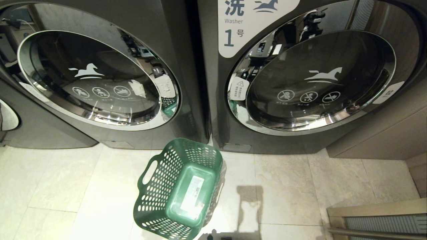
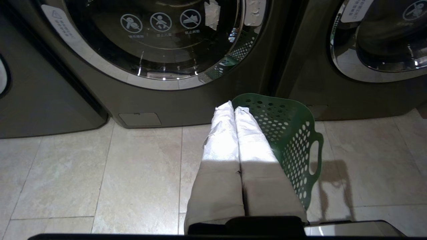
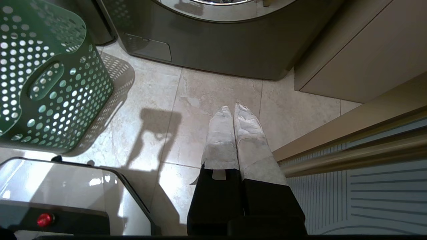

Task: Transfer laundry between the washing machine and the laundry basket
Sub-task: Open the lid of the washing machine

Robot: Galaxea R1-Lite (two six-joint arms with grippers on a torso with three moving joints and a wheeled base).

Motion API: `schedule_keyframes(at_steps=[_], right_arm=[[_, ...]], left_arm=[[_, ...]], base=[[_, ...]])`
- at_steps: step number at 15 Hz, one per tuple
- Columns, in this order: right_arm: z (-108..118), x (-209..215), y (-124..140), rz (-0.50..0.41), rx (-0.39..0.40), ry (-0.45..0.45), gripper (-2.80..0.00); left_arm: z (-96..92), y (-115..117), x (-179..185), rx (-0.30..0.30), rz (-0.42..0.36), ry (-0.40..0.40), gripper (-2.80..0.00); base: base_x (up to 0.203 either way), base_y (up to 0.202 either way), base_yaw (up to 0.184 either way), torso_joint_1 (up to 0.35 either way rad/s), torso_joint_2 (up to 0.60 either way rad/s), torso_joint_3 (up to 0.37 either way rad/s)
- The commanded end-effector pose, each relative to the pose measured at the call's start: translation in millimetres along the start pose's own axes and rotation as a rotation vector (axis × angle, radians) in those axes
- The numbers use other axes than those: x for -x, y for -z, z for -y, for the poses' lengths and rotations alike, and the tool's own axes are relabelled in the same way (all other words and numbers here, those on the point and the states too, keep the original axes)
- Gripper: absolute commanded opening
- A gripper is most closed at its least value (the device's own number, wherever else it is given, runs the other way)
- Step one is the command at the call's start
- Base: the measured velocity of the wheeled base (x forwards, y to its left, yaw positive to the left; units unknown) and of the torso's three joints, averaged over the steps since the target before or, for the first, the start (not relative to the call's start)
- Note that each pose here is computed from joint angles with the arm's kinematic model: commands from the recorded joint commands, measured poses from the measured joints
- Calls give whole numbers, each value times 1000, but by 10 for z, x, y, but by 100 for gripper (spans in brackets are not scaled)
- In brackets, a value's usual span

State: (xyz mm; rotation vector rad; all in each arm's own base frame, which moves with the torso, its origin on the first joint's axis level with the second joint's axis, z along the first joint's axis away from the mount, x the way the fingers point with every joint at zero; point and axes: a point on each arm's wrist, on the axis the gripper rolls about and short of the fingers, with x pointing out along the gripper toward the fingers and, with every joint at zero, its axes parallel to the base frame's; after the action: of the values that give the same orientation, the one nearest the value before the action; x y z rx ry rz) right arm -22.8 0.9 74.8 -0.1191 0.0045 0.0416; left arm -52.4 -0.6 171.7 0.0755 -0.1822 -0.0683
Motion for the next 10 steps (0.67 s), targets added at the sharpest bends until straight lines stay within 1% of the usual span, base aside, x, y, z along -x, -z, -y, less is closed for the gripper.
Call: schedule_keyframes(at_steps=[1,2,3,4,5,6,7,8,10], right_arm=[[0,0,-3,1,-16,0,-280],[1,0,-4,0,-32,1,-280],[1,0,-6,2,-38,2,-280],[0,0,-1,1,-38,1,-280],[1,0,-7,2,-38,2,-280],[1,0,-6,2,-37,2,-280],[1,0,-5,1,-38,2,-280],[1,0,-5,1,-38,2,-280],[1,0,-7,2,-38,2,-280]], left_arm=[[-32,-266,-263,8,-117,38,-280],[-39,-322,-418,26,-183,69,-280],[-42,-368,-555,56,-227,106,-280],[-38,-416,-734,132,-270,177,-280],[-26,-438,-903,239,-304,258,-280],[-16,-443,-1050,333,-334,315,-280],[-11,-436,-1224,408,-360,354,-280],[-9,-417,-1364,444,-375,374,-280],[-7,-325,-1623,480,-415,387,-280]], base=[[0,0,0,0,0,0],[0,0,0,0,0,0],[0,0,0,0,0,0],[0,0,0,0,0,0],[0,0,0,0,0,0],[0,0,0,0,0,0],[0,0,0,0,0,0],[0,0,0,0,0,0],[0,0,0,0,0,0]])
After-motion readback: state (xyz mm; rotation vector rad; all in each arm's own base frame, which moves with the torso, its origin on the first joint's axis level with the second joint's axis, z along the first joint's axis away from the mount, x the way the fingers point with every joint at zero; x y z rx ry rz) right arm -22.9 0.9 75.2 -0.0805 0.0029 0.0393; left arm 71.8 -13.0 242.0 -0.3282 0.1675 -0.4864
